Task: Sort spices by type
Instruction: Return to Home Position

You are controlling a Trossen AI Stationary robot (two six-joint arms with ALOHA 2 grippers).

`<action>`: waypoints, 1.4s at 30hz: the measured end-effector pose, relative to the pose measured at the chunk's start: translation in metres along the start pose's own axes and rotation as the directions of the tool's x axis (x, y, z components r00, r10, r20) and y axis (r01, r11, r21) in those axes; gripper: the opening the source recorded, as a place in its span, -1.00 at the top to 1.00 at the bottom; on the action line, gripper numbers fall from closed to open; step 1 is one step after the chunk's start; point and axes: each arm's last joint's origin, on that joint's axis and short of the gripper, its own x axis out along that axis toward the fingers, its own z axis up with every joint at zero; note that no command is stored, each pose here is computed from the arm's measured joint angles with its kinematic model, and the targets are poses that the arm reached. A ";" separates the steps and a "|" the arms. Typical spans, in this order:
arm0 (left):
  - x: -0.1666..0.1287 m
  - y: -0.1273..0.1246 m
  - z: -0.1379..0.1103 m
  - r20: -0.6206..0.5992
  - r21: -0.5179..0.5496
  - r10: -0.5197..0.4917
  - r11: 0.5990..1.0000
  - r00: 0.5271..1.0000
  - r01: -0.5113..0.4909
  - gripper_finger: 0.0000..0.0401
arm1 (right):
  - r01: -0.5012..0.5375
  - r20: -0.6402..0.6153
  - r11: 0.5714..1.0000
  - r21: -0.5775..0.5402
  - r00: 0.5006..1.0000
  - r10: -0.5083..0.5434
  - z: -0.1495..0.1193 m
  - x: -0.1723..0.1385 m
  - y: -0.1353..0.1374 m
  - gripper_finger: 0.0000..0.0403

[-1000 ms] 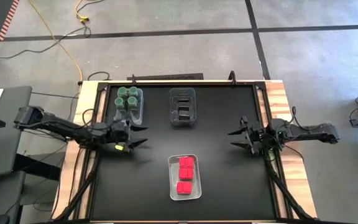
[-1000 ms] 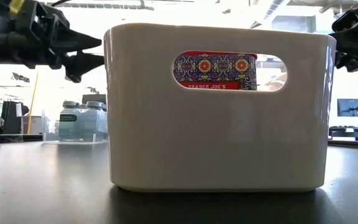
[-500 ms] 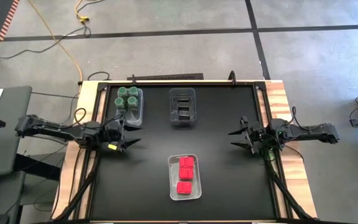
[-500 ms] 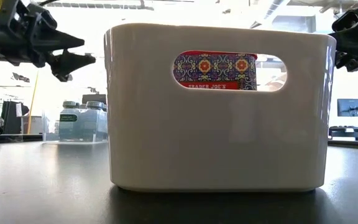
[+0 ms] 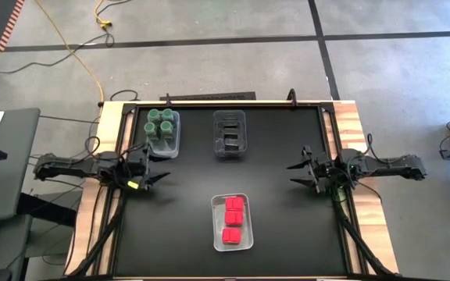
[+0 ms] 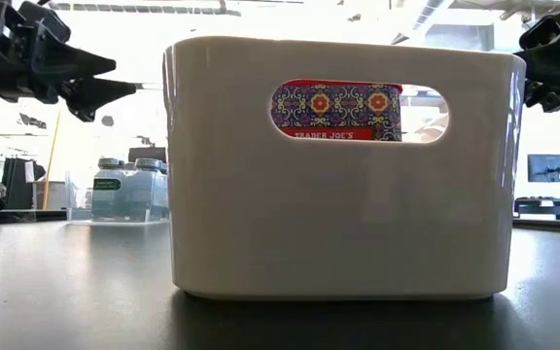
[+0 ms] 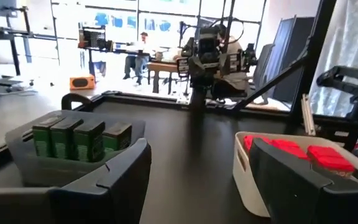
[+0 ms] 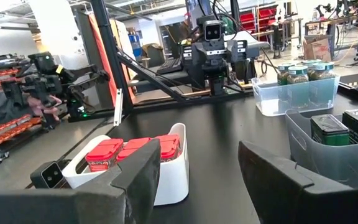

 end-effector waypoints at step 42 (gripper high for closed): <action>0.000 0.003 0.000 0.004 -0.031 0.034 0.999 0.999 -0.034 -0.29 | 0.074 -0.125 0.985 -0.158 0.988 -0.094 -0.011 0.006 -0.005 -0.21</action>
